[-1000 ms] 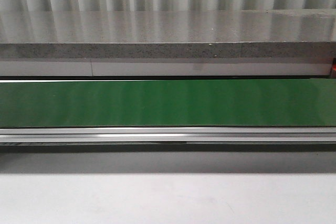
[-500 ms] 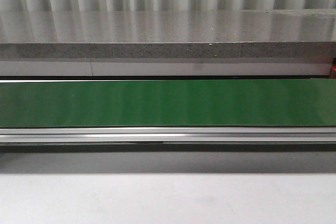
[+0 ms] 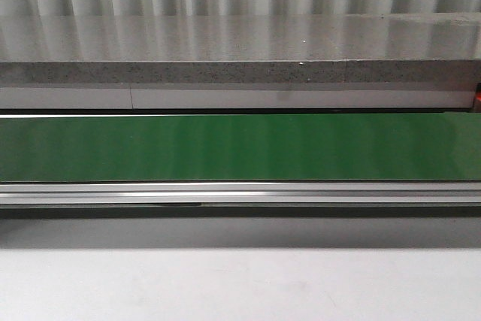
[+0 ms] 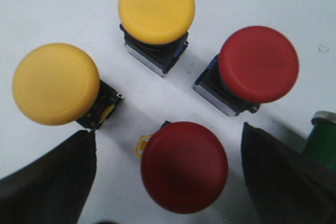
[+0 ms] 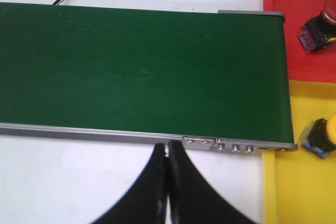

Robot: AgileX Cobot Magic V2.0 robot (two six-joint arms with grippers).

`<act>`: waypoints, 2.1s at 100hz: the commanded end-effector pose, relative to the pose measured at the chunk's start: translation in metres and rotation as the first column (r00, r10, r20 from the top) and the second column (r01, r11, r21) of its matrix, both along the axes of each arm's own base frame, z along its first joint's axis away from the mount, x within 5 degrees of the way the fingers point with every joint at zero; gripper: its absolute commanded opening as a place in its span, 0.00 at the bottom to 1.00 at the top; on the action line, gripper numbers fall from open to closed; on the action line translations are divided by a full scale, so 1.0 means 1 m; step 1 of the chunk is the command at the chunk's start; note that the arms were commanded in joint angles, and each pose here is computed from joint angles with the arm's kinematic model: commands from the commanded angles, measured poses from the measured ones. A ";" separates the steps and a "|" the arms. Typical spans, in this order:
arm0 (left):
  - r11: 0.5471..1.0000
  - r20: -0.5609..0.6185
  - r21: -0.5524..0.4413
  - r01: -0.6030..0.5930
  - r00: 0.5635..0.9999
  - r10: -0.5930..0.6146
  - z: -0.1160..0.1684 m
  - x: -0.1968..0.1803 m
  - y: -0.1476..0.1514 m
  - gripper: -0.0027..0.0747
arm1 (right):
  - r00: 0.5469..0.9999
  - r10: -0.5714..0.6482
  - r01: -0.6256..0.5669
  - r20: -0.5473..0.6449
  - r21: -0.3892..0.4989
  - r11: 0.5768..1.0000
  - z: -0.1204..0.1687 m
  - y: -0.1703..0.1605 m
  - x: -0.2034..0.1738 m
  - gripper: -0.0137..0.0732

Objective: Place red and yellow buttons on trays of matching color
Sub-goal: 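Move the left gripper over a red button on the table, then grasp the red button with the left gripper and set it on the belt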

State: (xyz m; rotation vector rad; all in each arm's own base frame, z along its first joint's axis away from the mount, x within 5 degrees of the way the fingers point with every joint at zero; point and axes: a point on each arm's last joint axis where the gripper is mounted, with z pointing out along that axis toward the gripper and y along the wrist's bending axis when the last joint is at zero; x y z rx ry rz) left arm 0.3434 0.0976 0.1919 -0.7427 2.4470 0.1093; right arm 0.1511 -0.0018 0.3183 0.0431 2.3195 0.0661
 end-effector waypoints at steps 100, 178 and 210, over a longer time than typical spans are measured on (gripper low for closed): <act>0.986 0.239 0.150 0.066 0.966 -0.101 0.120 -0.043 -0.017 0.01 | 0.996 0.002 -0.001 0.087 -0.009 1.000 0.013 0.000 0.002 0.08; 0.934 0.078 0.125 0.335 0.935 -0.346 0.092 -0.036 -0.089 0.01 | 0.996 0.002 -0.001 0.087 -0.009 1.000 0.013 0.000 0.002 0.08; 0.928 0.046 0.118 0.354 0.931 -0.362 0.087 -0.035 -0.090 0.23 | 0.996 0.002 -0.001 0.087 -0.009 1.000 0.013 0.000 0.002 0.08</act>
